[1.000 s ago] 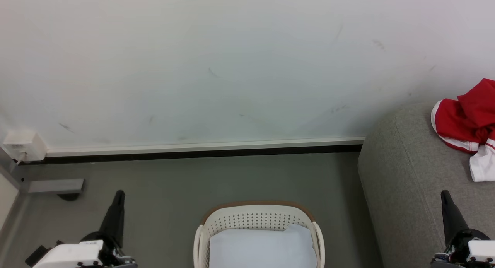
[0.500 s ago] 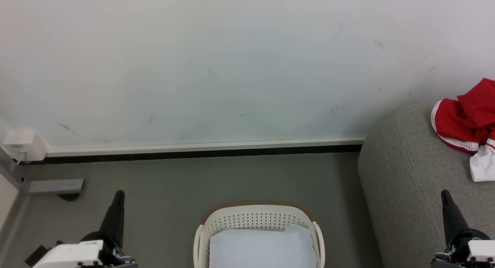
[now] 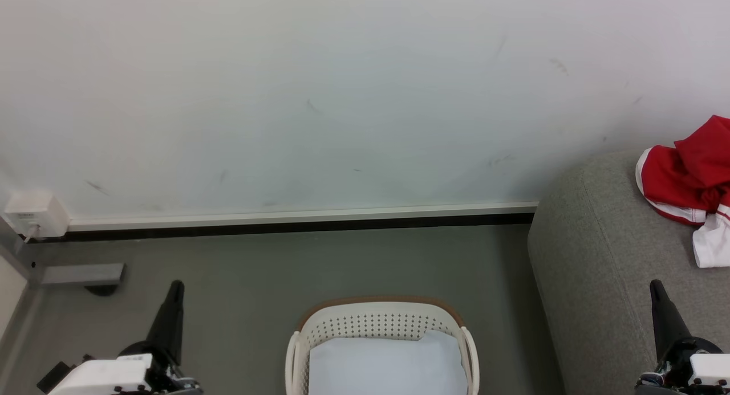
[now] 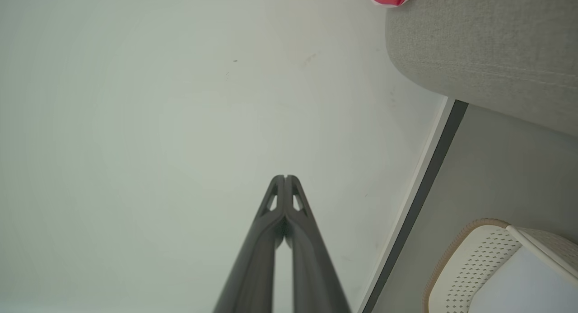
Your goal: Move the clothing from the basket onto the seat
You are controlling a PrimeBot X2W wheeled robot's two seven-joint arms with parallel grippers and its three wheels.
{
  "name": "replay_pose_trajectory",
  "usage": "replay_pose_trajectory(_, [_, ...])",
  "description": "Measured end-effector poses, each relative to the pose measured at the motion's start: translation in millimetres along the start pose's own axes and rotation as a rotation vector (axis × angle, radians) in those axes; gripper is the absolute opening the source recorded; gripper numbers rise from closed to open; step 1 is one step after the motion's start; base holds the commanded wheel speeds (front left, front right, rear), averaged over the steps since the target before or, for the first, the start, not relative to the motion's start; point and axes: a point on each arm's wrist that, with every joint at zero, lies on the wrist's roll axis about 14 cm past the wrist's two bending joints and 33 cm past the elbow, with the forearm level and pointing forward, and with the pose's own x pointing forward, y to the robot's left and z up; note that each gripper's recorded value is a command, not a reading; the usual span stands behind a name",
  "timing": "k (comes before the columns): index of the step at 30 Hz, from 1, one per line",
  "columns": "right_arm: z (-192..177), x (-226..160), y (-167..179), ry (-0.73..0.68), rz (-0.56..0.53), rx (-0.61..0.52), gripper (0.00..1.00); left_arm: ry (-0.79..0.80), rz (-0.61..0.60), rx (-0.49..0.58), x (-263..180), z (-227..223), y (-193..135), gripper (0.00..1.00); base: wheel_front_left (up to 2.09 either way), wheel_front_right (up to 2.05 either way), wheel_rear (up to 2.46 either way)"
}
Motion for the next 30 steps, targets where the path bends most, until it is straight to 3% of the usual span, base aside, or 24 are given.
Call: replay_pose_trajectory(30, [0.8,-0.1,0.9,-0.004,0.0,0.002,0.0,0.0,0.0,0.0,0.0,0.0,0.0,0.0,0.0,0.0,0.0])
